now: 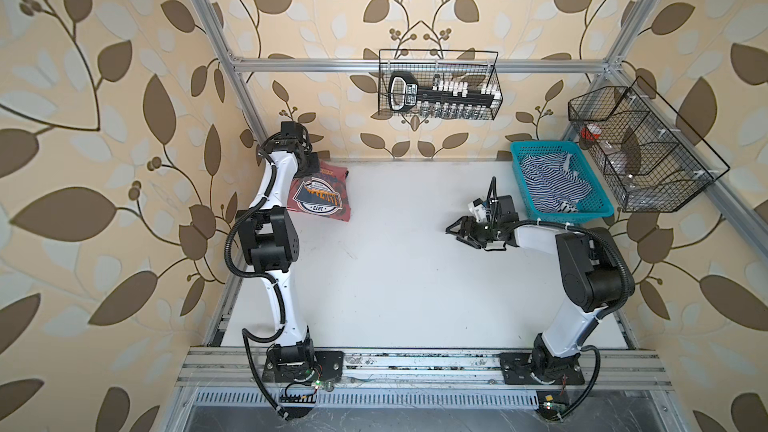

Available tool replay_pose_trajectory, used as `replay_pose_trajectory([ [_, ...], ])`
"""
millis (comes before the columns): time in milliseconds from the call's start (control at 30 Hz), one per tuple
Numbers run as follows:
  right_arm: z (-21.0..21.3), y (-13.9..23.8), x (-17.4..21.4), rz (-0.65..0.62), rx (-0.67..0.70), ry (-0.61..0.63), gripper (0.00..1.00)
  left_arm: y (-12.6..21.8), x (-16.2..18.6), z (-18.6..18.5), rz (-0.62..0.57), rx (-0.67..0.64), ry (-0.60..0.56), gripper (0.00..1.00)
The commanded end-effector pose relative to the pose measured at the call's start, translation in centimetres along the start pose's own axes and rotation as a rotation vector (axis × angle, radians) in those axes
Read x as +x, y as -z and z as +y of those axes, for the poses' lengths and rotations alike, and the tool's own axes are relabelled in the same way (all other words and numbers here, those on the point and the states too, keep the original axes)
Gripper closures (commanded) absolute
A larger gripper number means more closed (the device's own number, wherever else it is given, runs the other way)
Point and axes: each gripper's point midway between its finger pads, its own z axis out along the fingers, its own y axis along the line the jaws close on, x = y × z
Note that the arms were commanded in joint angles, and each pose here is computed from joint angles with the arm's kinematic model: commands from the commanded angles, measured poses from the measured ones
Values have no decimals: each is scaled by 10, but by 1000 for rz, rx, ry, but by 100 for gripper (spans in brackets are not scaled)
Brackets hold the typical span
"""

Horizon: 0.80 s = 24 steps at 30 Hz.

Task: Fold and stack the tank tops
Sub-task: 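Carry the shirt toward the striped top with the left gripper while the right withdraws, then lower the folded shirt onto the striped top and open the left gripper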

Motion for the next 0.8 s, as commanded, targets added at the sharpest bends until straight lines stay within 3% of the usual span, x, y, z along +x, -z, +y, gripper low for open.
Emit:
replay_pose_trajectory([
  [0,5,-8,-3,15,-15,13,36,10,-27,-7,-101,80,-22,100],
  [233,0,-19,6,57,10,13,36,-30,-32,6,-92,134,-9,100],
  [600,1,-40,13,112,35,16,36,-68,-32,45,-95,94,97,100],
  [667,3,-43,13,119,37,20,36,-70,-32,55,-97,73,120,73],
  [767,5,-46,14,125,36,24,36,-71,-31,71,-99,28,161,64],
])
